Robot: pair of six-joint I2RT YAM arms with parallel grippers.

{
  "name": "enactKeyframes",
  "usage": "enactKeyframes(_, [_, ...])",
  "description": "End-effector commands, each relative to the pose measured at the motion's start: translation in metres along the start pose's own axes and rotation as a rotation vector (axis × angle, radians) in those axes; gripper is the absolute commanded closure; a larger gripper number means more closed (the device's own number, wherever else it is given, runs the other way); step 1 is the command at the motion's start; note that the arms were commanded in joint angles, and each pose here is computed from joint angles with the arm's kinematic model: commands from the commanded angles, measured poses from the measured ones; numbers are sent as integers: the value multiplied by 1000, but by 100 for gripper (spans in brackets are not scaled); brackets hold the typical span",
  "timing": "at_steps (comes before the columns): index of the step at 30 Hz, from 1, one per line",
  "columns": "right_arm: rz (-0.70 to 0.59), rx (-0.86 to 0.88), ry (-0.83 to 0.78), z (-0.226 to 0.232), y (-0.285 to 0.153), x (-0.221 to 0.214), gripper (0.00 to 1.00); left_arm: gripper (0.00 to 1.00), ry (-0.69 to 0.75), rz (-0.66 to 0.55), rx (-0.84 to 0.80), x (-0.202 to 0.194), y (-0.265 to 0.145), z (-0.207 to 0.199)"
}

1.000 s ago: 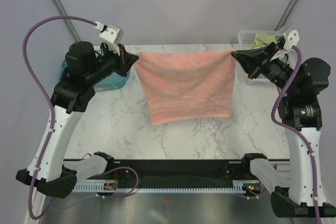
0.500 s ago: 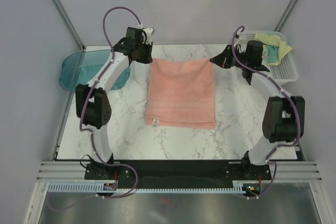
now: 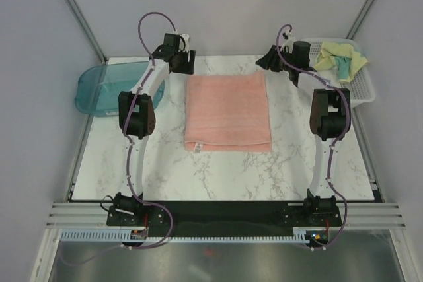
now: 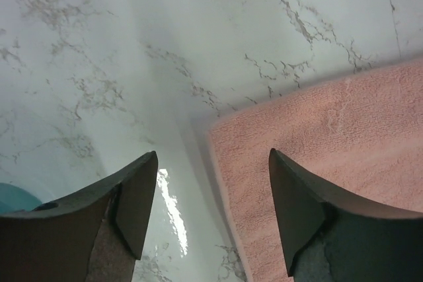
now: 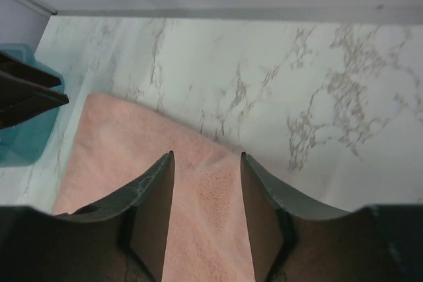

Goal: Fold and stack the towels
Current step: Fold the towel

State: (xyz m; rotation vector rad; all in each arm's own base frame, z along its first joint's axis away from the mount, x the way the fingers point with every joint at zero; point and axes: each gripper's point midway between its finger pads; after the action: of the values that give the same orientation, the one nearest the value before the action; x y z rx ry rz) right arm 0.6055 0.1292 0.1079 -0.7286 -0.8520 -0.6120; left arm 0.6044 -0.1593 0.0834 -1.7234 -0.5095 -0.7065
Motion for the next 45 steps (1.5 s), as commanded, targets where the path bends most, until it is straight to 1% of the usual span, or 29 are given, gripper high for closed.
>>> enactKeyframes(1, [-120,-85,-89,6,-12,65,47,24,21,-208,20,75,-51,-9])
enactKeyframes(2, [-109,-158,-68,-2,-18,66,43,22,17,-208,27,75,-60,-8])
enactKeyframes(4, [-131,-231,-47,4,-38,86,41,20,9,-231,23,83,-82,-13])
enactKeyframes(5, [-104,-295,-16,-2,-47,79,40,19,3,-248,12,87,-107,-18])
enactKeyframes(6, [-133,-311,3,10,-63,94,39,19,-6,-251,-8,86,-119,-24])
enactKeyframes(7, [-114,-341,46,10,-71,85,39,19,-34,-209,-36,68,-123,-30])
enactKeyframes(8, [-73,-350,85,14,-79,73,40,19,-45,-237,-70,73,-150,-42])
enactKeyframes(9, [-75,-337,93,28,-91,78,41,20,-85,-224,-100,66,-160,-50])
enactKeyframes(10, [-49,-335,121,35,-96,68,44,22,-108,-203,-122,56,-166,-56])
enactKeyframes(11, [31,-344,157,40,-99,37,49,24,-130,-117,-150,20,-159,-62])
enactKeyframes(12, [32,-344,158,53,-109,36,51,25,-130,-124,-181,14,-181,-76])
enactKeyframes(13, [53,-356,187,58,-113,23,52,27,-157,-89,-193,-2,-183,-81])
enactKeyframes(14, [117,-373,224,63,-115,-9,55,28,-163,-13,-184,-39,-177,-85])
enactKeyframes(15, [117,-380,243,71,-124,-12,58,29,-192,-11,-191,-47,-191,-89])
enactKeyframes(16, [172,-423,316,72,-130,-44,60,30,-206,53,-180,-80,-188,-88])
enactKeyframes(18, [185,-438,357,82,-145,-58,60,33,-229,69,-192,-101,-206,-97])
enactKeyframes(19, [207,-441,374,89,-149,-70,60,33,-226,117,-174,-128,-205,-93])
enactKeyframes(20, [257,-463,392,91,-158,-94,59,33,-220,132,-176,-140,-208,-95])
enactKeyframes(22, [263,-481,382,101,-172,-103,59,33,-242,112,-177,-150,-219,-101])
enactKeyframes(23, [302,-515,392,101,-181,-122,59,33,-249,141,-164,-168,-218,-98])
enactKeyframes(25, [305,-518,403,107,-192,-127,59,33,-293,132,-180,-176,-218,-100])
enactKeyframes(26, [331,-550,409,104,-199,-142,60,33,-308,164,-207,-193,-219,-102])
enactKeyframes(28, [327,-556,408,107,-207,-148,60,33,-340,155,-275,-197,-217,-112])
enactKeyframes(29, [351,-574,415,105,-211,-161,60,34,-354,174,-273,-209,-213,-111])
enactKeyframes(30, [348,-584,428,105,-215,-163,60,34,-374,182,-274,-213,-210,-111])
enactKeyframes(32, [365,-593,445,105,-218,-175,60,39,-387,213,-267,-226,-202,-109])
enactKeyframes(35, [365,-629,465,102,-220,-184,60,40,-402,240,-225,-239,-195,-102])
enactKeyframes(40, [372,-647,520,96,-215,-201,60,41,-417,229,-210,-241,-189,-100])
enactKeyframes(45, [375,-657,554,92,-208,-214,60,50,-428,253,-157,-250,-186,-91])
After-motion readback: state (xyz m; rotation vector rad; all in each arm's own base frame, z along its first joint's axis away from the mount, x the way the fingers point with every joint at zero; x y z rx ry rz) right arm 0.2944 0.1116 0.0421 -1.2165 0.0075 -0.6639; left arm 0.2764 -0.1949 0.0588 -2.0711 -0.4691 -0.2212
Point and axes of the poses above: each gripper's point midway between its finger pads, its own y axis out along the fingers, its own z axis along the line the jaws close on, x = y × z, and after that the axes turned 7 degrees about -y, right-handed
